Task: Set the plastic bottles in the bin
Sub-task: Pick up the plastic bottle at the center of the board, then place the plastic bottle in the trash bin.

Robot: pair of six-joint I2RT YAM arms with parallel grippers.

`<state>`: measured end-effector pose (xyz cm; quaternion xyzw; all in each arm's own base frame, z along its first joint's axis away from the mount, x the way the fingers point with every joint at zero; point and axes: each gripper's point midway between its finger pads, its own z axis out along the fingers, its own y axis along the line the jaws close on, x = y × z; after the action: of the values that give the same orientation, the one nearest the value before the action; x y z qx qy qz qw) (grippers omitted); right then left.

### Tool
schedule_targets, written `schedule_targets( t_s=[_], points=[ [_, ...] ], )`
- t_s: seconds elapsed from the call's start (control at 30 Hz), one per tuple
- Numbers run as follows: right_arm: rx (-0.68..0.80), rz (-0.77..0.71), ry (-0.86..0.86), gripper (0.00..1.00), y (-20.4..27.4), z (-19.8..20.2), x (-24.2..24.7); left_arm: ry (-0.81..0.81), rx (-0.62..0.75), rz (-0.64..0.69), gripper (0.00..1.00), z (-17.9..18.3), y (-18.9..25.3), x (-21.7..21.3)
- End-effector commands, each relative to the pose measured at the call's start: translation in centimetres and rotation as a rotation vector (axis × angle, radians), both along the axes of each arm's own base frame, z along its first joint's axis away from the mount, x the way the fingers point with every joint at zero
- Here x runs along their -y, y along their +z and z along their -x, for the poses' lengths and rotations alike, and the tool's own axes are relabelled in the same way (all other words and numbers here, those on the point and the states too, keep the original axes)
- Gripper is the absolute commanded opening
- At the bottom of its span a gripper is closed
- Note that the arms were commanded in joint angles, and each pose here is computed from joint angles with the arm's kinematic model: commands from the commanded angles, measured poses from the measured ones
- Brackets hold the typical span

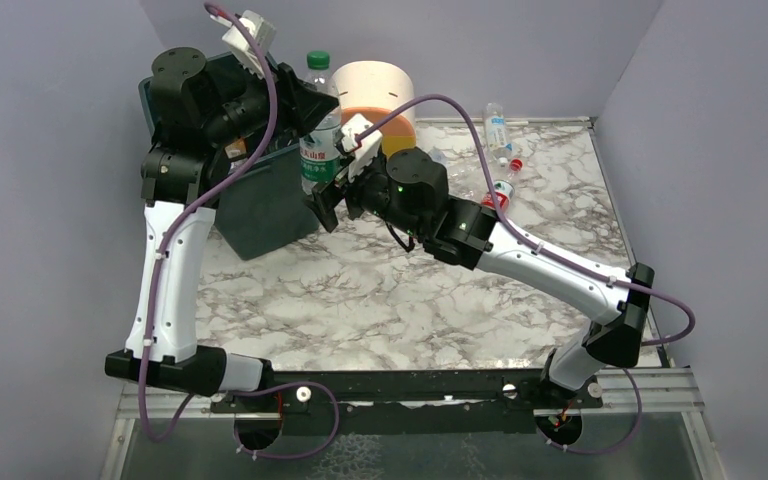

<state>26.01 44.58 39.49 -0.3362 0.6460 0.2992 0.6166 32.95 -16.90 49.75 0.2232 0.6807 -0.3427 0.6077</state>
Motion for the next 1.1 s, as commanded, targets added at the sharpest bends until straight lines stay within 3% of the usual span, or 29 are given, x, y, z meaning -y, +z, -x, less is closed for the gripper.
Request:
schedule_targets(
  t_s=[0.0,0.5,0.7,0.83,1.07],
  points=[
    [0.003,-0.045,-0.058,1.00,1.7,0.1,1.4,0.079,0.082,-0.019,0.46,-0.7,2.3,-1.3],
    [-0.106,-0.054,-0.139,1.00,-1.0,0.0,6.2,0.327,0.162,-0.113,0.47,-4.2,4.4,-5.2],
    [-0.131,-0.048,-0.167,1.00,-2.4,0.2,7.7,0.512,0.208,-0.136,0.47,-7.0,4.5,-8.2],
    [-0.146,-0.043,-0.179,0.99,-3.2,0.4,8.5,0.659,0.259,-0.101,0.47,-8.7,4.7,-11.2],
    [-0.152,-0.021,-0.222,1.00,-4.2,0.5,10.8,0.772,0.268,-0.011,0.47,-11.5,4.2,-16.6]
  ],
)
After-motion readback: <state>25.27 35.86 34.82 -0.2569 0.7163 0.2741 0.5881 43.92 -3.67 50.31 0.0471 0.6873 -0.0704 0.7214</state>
